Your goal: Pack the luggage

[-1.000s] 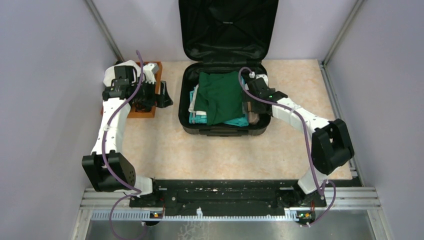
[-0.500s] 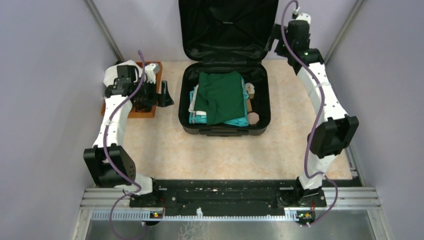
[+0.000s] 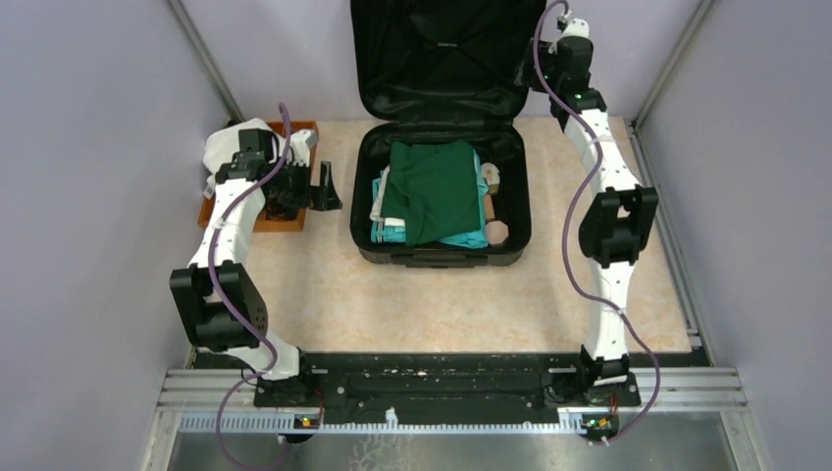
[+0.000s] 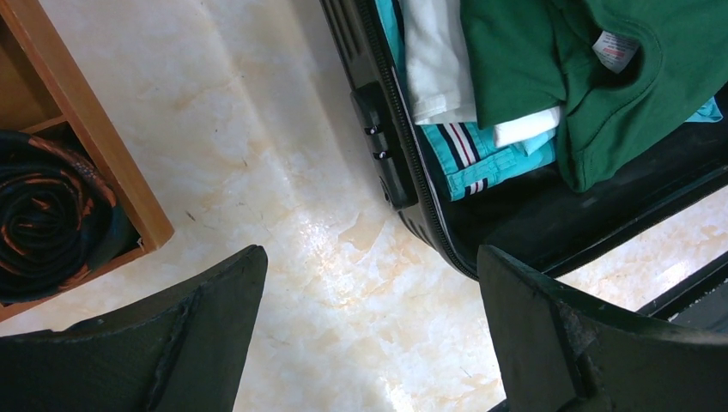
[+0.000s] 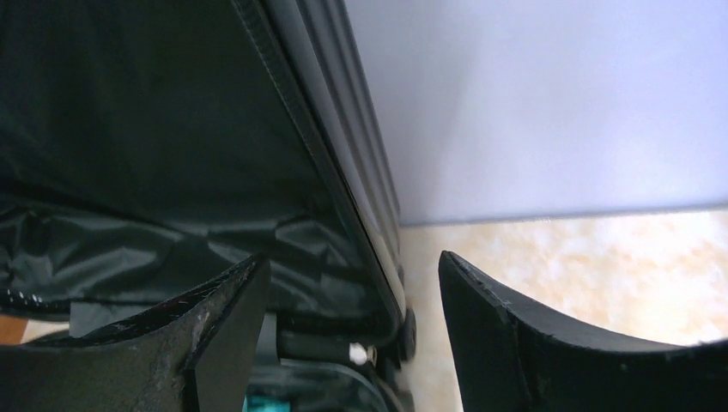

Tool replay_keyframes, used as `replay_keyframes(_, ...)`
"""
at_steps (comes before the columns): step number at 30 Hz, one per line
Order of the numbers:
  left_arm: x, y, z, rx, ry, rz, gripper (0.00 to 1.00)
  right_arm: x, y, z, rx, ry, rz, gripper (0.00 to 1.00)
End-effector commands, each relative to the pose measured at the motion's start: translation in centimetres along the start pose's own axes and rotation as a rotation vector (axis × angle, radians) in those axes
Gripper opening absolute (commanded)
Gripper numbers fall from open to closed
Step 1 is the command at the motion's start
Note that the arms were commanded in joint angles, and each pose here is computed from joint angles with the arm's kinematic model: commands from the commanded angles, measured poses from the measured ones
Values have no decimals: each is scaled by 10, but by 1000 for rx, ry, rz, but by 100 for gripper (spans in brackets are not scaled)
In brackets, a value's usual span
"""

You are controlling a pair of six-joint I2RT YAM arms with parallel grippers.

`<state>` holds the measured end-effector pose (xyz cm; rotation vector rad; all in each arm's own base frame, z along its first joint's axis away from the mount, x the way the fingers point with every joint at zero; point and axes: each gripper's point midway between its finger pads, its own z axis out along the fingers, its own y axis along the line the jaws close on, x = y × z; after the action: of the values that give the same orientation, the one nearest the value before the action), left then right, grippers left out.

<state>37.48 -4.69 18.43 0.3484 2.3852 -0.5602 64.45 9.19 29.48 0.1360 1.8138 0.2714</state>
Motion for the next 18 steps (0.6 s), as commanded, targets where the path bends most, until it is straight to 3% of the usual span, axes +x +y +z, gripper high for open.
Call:
replay_keyframes(1, -14, 5, -5, -18, -33, 40, 98, -68, 20, 13, -98, -221, -16, 70)
replay_keyframes(10, -15, 4, -10, -27, -30, 47, 98, -87, 16, 36, -97, -425, -15, 60)
replay_keyframes(15, -11, 6, -8, -33, -19, 32, 98, -111, 42, 10, -223, -482, -3, 14)
replay_keyframes(18, -10, 5, -10, -34, -18, 26, 98, -111, 51, -17, -285, -512, 5, 0)
